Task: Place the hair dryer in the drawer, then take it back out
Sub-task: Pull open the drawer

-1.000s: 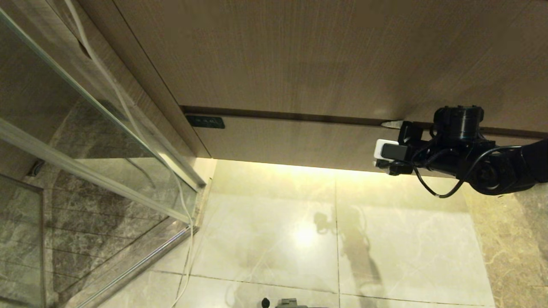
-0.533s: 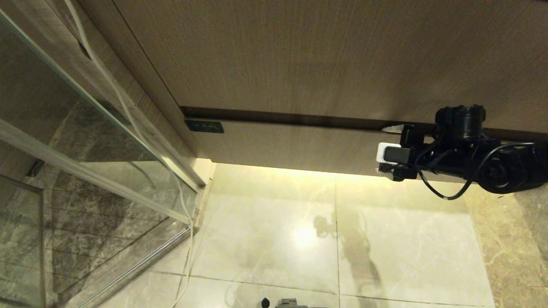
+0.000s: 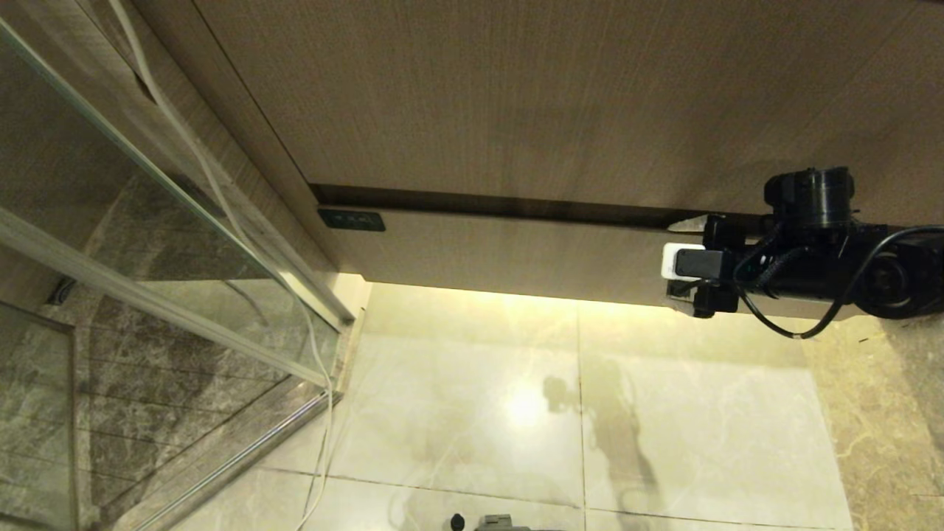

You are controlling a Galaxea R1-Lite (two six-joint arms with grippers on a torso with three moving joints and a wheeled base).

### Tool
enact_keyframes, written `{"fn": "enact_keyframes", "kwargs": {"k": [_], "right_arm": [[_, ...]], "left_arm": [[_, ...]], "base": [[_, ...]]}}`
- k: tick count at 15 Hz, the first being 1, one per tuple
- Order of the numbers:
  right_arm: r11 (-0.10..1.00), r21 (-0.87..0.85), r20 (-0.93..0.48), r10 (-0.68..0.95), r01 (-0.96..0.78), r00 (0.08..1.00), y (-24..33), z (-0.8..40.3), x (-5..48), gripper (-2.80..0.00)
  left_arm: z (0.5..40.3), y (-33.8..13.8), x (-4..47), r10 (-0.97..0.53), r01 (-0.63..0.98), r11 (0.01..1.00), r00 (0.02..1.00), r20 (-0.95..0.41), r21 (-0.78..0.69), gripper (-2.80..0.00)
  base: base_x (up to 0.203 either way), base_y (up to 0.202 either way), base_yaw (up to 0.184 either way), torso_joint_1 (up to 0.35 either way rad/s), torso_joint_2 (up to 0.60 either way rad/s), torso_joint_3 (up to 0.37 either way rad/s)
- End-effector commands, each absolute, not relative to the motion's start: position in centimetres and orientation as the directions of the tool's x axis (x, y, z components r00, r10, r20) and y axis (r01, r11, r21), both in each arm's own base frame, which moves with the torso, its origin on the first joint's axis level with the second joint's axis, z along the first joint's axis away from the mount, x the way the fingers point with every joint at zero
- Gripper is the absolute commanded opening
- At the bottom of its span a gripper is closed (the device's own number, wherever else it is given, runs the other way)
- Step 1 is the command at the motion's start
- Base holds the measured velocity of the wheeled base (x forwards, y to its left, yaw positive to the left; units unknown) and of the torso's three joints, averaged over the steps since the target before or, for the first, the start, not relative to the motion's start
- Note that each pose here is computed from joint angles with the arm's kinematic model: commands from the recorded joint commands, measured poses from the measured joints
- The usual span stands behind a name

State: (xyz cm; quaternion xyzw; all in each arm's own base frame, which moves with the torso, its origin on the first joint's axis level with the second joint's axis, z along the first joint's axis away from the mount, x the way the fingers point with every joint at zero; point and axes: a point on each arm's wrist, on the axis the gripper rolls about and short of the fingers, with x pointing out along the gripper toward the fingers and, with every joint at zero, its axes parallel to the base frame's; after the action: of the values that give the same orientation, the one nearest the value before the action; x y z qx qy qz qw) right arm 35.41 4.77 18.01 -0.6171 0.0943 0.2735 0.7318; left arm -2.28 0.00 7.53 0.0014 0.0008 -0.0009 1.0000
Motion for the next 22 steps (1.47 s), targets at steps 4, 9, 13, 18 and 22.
{"fn": "enact_keyframes", "kwargs": {"k": [4,9,13,18,22], "right_arm": [[0.077,-0.855,-0.473,0.289,-0.512,0.832,4.5,19.0,32.6,0.0],[0.096,-0.891,-0.402,0.286,-0.444,0.87,4.3,21.3,31.8,0.0],[0.103,-0.909,-0.361,0.288,-0.403,0.887,4.4,21.7,32.0,0.0],[0.103,-0.911,-0.357,0.288,-0.399,0.889,4.6,19.8,34.0,0.0],[0.115,-0.919,-0.331,0.289,-0.376,0.898,4.9,18.5,35.8,0.0]], "left_arm": [[7.5,0.0,-2.3,-0.002,0.002,1.0,1.0,-0.002,0.003,0.0],[7.5,0.0,-2.3,-0.002,0.002,1.0,1.0,-0.002,0.003,0.0],[7.5,0.0,-2.3,-0.002,0.002,1.0,1.0,-0.002,0.003,0.0],[7.5,0.0,-2.3,-0.002,0.002,1.0,1.0,-0.003,0.003,0.0],[7.5,0.0,-2.3,-0.002,0.002,1.0,1.0,-0.002,0.003,0.0]], "base": [[0.0,0.0,0.0,0.0,0.0,0.0],[0.0,0.0,0.0,0.0,0.0,0.0],[0.0,0.0,0.0,0.0,0.0,0.0],[0.0,0.0,0.0,0.0,0.0,0.0],[0.0,0.0,0.0,0.0,0.0,0.0]]}}
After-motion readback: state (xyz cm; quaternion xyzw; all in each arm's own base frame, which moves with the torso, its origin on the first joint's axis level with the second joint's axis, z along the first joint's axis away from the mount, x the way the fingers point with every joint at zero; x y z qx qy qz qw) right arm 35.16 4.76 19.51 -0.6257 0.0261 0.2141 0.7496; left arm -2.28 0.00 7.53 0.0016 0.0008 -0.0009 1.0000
